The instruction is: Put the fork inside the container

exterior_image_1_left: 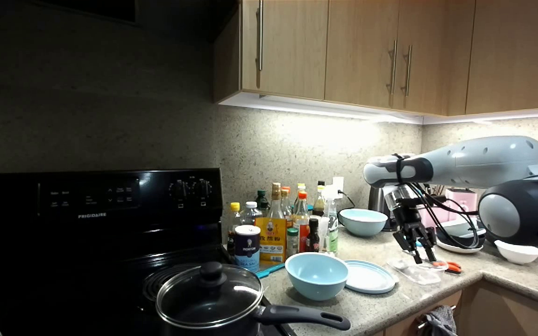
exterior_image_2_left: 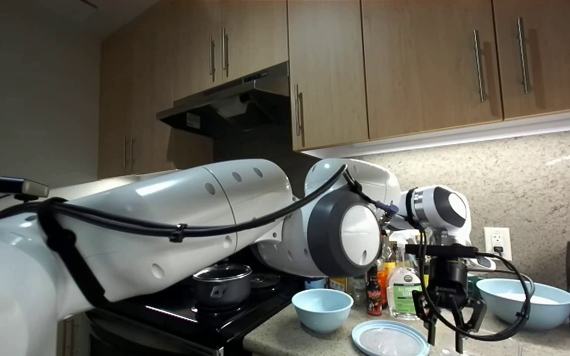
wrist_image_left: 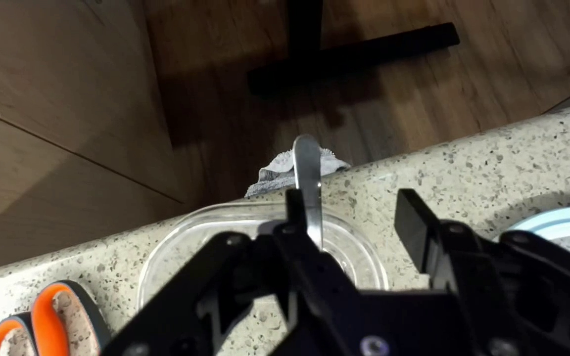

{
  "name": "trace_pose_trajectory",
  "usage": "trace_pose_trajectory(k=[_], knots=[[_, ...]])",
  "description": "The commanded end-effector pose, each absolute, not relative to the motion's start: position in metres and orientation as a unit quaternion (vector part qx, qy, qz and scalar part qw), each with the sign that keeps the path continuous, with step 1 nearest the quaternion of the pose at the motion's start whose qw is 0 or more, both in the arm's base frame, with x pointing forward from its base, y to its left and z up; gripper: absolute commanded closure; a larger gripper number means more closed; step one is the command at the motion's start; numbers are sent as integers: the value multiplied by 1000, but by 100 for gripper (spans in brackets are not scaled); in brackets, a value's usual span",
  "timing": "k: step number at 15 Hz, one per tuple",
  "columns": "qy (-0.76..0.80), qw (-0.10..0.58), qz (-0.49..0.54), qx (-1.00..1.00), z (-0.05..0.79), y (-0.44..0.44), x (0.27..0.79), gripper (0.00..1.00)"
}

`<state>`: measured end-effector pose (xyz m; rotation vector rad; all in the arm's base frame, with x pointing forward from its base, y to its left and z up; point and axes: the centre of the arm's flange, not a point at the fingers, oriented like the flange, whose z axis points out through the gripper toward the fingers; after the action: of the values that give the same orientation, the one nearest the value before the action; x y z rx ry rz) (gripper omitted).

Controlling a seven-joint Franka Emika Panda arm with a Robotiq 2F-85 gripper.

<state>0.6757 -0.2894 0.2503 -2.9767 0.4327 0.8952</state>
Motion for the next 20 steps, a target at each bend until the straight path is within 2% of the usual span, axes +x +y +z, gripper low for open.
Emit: trace_pose_trajectory(k=[1, 2, 3, 4, 7, 20], knots=[[151, 13, 286, -946, 260, -300, 716, 19], [147, 12, 285, -947, 264, -296, 713, 12], [136, 2, 283, -949, 254, -285, 677, 6], [136, 2, 283, -949, 254, -284, 677, 26], [135, 2, 284, -949, 253, -284, 677, 7], [135, 2, 284, -949, 252, -284, 677, 6]])
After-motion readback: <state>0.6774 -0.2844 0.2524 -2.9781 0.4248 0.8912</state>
